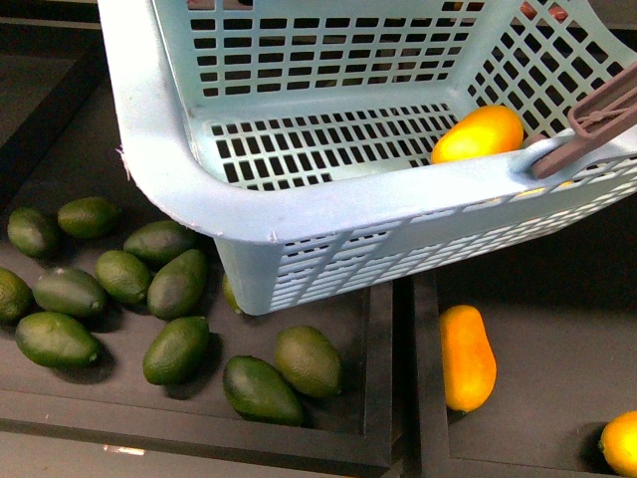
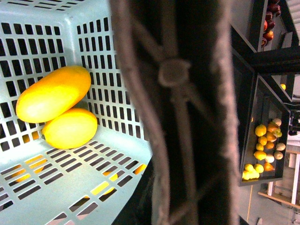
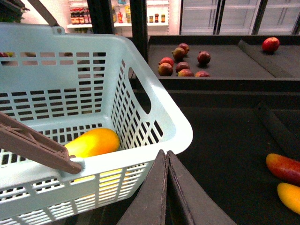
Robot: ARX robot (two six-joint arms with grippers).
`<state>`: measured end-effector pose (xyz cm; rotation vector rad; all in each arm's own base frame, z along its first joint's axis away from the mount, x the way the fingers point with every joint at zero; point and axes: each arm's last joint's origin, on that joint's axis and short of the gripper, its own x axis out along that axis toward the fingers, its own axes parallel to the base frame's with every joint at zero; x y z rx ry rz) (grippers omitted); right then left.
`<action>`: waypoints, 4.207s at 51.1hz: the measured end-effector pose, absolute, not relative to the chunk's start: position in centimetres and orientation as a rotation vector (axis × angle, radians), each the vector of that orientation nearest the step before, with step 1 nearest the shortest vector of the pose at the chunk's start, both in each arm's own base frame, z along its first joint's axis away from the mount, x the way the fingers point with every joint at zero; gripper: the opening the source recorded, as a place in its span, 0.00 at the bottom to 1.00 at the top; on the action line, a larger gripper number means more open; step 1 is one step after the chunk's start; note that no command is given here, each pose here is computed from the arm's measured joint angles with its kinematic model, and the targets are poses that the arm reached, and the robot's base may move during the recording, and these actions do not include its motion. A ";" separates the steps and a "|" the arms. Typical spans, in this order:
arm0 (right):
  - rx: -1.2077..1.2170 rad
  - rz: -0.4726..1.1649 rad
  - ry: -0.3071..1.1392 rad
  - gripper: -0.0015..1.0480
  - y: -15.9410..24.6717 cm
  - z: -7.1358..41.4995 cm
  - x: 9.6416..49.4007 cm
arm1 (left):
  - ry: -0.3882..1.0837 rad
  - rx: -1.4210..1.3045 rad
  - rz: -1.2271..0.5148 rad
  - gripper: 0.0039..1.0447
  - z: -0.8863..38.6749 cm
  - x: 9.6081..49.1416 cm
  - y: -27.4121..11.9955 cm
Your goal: Pick lemon and mango into basket
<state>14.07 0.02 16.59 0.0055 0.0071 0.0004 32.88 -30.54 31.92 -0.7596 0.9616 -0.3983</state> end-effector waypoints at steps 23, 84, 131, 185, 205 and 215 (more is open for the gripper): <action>0.006 0.000 -0.014 0.02 0.0 17.2 12.6 | 0.962 -0.760 -0.399 0.04 31.9 32.9 -30.5; 0.004 -0.001 -0.013 0.34 0.0 16.9 9.7 | 0.960 -0.760 -0.397 0.04 31.9 32.9 -30.5; 0.004 0.000 -0.014 0.92 0.0 16.9 9.7 | 0.972 -0.763 -0.407 0.04 31.9 32.6 -30.8; 0.003 0.007 -0.011 0.92 0.0 16.9 9.7 | 0.937 -0.763 -0.361 0.04 31.9 33.5 -29.9; 0.003 -0.001 -0.011 0.92 0.0 16.9 9.7 | 0.549 -1.066 0.180 0.04 30.1 36.8 -28.0; 0.003 0.000 -0.011 0.92 0.0 16.9 9.7 | 0.577 -1.089 0.300 0.04 26.0 41.2 -25.5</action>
